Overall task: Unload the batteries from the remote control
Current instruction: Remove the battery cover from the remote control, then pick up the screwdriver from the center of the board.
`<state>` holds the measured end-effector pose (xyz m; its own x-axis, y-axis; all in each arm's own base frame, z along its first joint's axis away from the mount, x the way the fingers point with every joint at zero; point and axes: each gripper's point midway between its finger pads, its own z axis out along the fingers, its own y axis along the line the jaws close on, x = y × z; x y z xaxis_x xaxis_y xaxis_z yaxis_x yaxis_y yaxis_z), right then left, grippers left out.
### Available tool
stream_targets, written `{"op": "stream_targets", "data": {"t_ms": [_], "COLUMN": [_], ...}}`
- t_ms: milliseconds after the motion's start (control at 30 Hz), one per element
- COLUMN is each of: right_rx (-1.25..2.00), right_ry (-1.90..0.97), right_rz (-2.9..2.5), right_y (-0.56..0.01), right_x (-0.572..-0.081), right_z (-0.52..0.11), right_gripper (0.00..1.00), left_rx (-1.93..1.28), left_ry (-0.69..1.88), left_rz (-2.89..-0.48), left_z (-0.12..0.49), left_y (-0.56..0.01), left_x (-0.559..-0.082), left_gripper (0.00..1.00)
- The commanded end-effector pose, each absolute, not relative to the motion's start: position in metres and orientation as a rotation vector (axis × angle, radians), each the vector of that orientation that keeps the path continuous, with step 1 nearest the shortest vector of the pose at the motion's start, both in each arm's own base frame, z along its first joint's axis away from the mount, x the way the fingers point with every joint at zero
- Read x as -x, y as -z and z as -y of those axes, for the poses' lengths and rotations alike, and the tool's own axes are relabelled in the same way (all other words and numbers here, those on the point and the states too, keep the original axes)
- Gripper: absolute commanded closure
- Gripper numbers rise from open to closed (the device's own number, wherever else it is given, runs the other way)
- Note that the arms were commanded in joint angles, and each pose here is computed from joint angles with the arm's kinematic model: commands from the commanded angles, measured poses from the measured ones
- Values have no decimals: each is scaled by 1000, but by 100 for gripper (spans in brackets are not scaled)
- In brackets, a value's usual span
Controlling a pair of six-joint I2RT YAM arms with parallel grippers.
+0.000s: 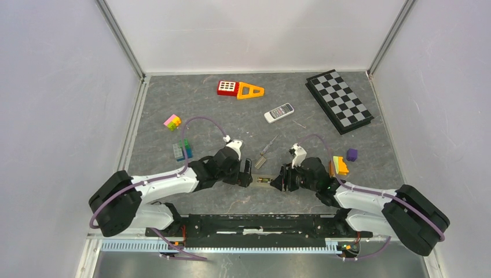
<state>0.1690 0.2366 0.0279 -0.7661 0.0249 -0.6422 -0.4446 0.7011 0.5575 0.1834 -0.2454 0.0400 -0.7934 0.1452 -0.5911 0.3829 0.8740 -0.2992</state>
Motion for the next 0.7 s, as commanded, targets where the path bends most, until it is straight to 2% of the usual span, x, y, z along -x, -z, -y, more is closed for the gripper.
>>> {"op": "stream_targets", "data": {"t_ms": [0, 133, 300, 367, 500, 600, 667], "right_rx": [350, 335, 148, 9, -190, -199, -157], "right_ry": [-943, -890, -833, -797, -792, -827, -851], "right_rz": [-2221, -2222, -2219, -2219, -2173, -2135, -2114], "right_y": [-42, -52, -61, -62, -65, -75, -82], "right_x": [-176, -187, -209, -216, -221, -219, -217], "right_z": [-239, -238, -226, -216, -202, -201, -204], "right_gripper": [44, 43, 40, 29, 23, 15, 14], "left_rx": [-387, -384, -369, -398, -466, -535, -594], "left_ry": [583, 549, 508, 537, 565, 647, 692], "left_rz": [-2410, -2439, -2431, -2417, -2421, -2417, -2412], "left_z": [263, 265, 262, 267, 275, 289, 299], "left_y": [-58, -58, -70, -78, -89, -101, -108], "left_x": [-200, -204, -213, -219, -237, -254, -264], "left_gripper": [2, 2, 0, 0, 0, 0, 0]}}
